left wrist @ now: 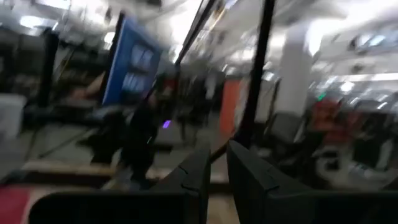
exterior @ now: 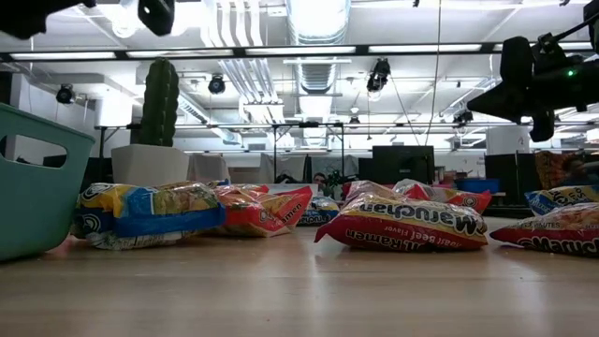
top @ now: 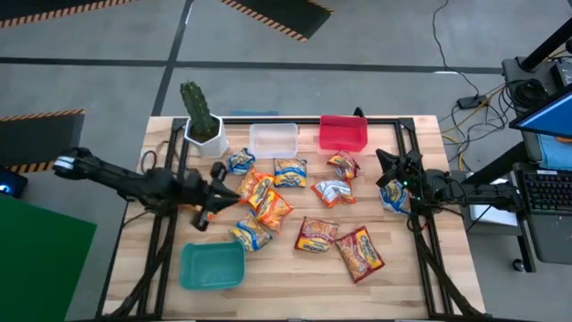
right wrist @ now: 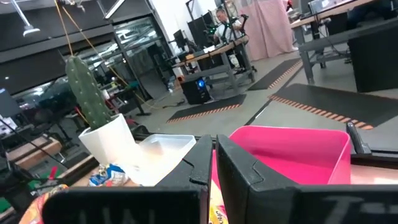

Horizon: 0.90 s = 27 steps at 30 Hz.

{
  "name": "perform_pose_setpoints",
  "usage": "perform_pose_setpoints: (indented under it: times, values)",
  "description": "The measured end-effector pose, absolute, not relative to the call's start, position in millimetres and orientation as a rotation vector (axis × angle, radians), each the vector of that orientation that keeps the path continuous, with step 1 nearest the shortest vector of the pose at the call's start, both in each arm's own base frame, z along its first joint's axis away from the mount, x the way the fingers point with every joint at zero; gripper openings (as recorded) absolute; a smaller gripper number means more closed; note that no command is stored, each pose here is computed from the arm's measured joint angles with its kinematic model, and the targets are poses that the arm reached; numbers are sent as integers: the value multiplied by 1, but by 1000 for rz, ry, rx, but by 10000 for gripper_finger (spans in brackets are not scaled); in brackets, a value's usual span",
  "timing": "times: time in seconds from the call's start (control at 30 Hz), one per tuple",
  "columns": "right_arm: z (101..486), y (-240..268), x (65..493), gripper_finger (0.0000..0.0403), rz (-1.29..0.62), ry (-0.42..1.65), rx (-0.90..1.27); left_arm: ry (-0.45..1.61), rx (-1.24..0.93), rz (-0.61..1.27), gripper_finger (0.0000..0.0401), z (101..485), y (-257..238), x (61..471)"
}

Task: Sort Maruchan noodles
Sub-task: Put the orange noodle pack into the red bin

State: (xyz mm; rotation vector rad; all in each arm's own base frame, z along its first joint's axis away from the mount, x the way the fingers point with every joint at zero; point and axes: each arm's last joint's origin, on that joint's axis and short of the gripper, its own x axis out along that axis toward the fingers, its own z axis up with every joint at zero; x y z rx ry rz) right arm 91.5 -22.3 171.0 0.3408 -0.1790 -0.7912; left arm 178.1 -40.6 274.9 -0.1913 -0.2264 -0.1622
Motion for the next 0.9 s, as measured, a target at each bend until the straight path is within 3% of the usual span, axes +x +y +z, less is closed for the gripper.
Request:
perform_pose_setpoints:
  times: [0.2, 0.5, 0.77, 0.9]
  values:
    - [172, -22, 92, 13, -768, -213, 408, 44, -146, 8, 37, 273, -42, 203]
    - [190, -12, 96, 13, -328, -294, 483, 177, -32, 87, 37, 266, -45, 232]
    - [213, -10, 106, 13, -261, -226, 472, 233, 54, 109, 37, 280, -48, 252]
    - [224, -10, 123, 13, -300, -73, 466, 299, 101, 141, 37, 289, -48, 258]
